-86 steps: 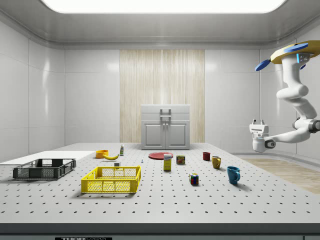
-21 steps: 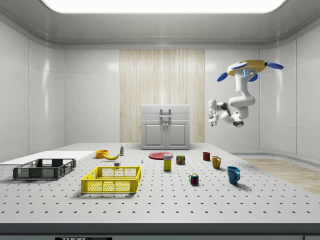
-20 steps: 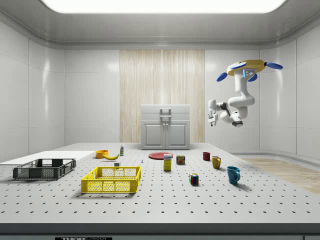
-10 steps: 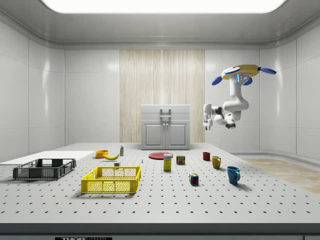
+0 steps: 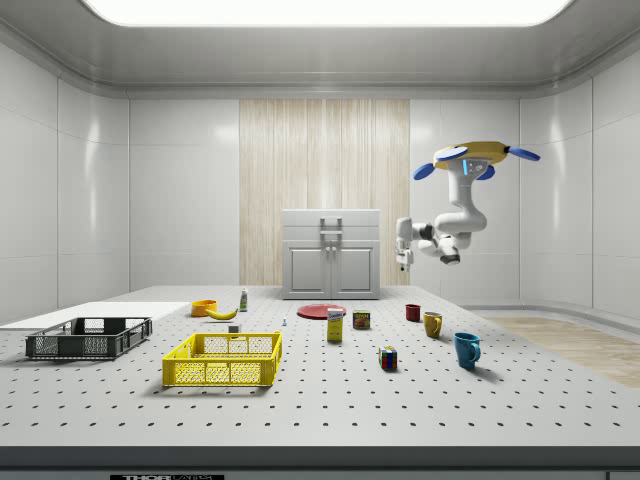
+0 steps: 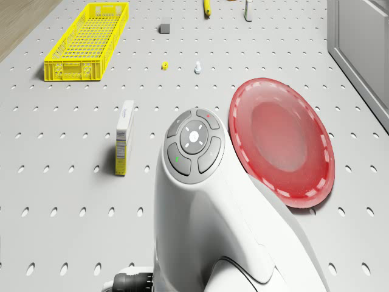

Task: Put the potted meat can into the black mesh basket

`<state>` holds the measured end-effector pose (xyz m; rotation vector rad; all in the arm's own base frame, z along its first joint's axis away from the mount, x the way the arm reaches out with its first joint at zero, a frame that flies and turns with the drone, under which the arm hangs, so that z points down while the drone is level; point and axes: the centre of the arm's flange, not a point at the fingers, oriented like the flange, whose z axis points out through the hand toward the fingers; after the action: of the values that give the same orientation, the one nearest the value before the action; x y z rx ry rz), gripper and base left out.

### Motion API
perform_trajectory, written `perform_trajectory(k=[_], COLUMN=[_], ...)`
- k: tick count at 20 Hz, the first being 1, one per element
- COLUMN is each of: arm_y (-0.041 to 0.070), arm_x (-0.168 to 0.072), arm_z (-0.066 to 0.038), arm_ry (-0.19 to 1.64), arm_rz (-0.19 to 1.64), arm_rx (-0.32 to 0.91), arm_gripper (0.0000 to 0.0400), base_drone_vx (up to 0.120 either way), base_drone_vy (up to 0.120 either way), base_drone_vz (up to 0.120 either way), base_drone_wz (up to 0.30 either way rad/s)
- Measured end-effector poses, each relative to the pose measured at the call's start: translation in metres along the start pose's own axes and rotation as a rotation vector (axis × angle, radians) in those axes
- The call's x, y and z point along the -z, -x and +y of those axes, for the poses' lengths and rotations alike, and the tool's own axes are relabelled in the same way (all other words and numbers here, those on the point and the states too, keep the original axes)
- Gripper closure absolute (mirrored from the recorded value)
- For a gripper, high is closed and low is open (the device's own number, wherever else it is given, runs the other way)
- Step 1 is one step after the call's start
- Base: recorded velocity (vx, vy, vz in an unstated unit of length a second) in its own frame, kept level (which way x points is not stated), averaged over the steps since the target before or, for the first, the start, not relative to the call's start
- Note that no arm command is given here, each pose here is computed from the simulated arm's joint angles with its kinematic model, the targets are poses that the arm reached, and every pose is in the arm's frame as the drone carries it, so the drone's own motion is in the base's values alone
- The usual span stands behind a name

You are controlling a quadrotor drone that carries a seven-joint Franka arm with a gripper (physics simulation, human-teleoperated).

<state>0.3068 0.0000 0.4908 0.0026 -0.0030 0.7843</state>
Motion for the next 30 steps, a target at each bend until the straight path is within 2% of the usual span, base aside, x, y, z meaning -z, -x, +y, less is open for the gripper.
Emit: perform_trajectory(k=[15, 20, 30], arm_y=[0.0001, 0.0001, 0.0001], arm_x=[0.0000, 0.0000, 0.0001], arm_z=[-0.0001, -0.0001, -0.0001], arm_ry=[0.001, 0.001, 0.001], arm_rz=[0.001, 0.002, 0.002], arm_rx=[0.000, 0.000, 0.000], arm_gripper=[0.0000, 0.0000, 0.0000], base_drone_vx=[0.120, 0.120, 0.120], base_drone_vy=[0.000, 0.064, 0.000], base_drone_vz=[-0.120, 0.000, -0.116], base_drone_wz=[0.000, 0.000, 0.000])
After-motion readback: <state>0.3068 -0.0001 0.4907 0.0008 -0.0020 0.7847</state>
